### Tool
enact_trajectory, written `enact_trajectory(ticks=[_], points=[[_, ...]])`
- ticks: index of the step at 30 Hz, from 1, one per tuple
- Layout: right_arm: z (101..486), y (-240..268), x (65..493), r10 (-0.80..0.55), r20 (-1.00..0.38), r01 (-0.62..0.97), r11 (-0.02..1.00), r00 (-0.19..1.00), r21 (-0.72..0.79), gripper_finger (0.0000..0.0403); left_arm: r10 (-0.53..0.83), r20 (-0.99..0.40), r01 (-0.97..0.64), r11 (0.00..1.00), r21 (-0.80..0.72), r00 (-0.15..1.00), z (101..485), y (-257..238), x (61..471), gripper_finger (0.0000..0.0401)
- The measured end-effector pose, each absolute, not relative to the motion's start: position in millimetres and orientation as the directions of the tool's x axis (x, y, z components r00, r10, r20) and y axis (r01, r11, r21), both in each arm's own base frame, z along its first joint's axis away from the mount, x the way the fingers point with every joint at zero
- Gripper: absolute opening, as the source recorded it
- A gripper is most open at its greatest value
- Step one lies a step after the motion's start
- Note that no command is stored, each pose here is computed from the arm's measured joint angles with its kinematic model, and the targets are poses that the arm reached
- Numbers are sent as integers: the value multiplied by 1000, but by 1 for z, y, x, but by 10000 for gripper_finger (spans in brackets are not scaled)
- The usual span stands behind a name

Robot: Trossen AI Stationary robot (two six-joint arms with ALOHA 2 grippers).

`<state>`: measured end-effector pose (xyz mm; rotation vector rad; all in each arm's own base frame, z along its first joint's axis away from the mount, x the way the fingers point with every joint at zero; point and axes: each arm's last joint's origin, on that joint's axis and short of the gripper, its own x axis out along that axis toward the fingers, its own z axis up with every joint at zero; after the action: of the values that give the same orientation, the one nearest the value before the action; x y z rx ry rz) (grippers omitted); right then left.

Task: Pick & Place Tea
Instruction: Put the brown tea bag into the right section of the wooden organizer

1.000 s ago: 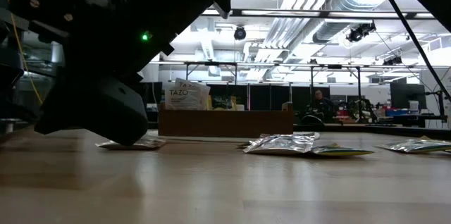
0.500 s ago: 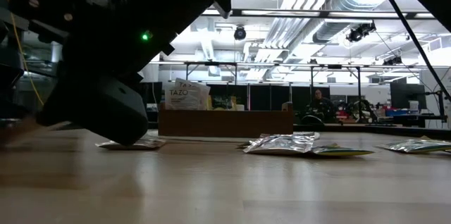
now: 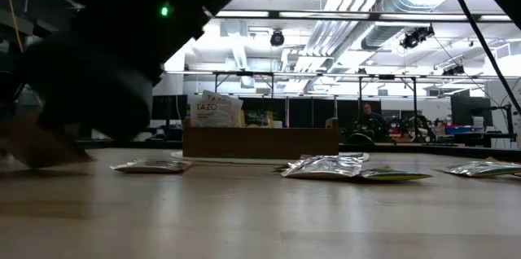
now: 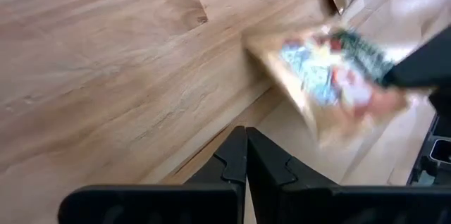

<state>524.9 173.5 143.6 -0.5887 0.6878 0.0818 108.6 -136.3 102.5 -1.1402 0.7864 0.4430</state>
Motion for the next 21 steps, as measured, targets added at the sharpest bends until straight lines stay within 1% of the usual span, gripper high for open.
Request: enact_trajectory(ticks=[4, 7, 14, 21], points=[[155, 172, 520, -155, -625, -186, 876, 765, -444, 1, -71, -744, -674, 374, -637, 664, 103, -137, 109, 1], [173, 172, 516, -178, -609, -118, 903, 773, -414, 1, -72, -740, -670, 374, -641, 668, 103, -137, 109, 1], [208, 166, 502, -199, -624, 26, 961, 756, -276, 0, -49, -704, -636, 385, -668, 709, 106, -138, 112, 1], [259, 159, 484, -180, -606, 196, 980, 774, -40, 0, -7, -612, -539, 466, -702, 791, 115, -143, 118, 1]])
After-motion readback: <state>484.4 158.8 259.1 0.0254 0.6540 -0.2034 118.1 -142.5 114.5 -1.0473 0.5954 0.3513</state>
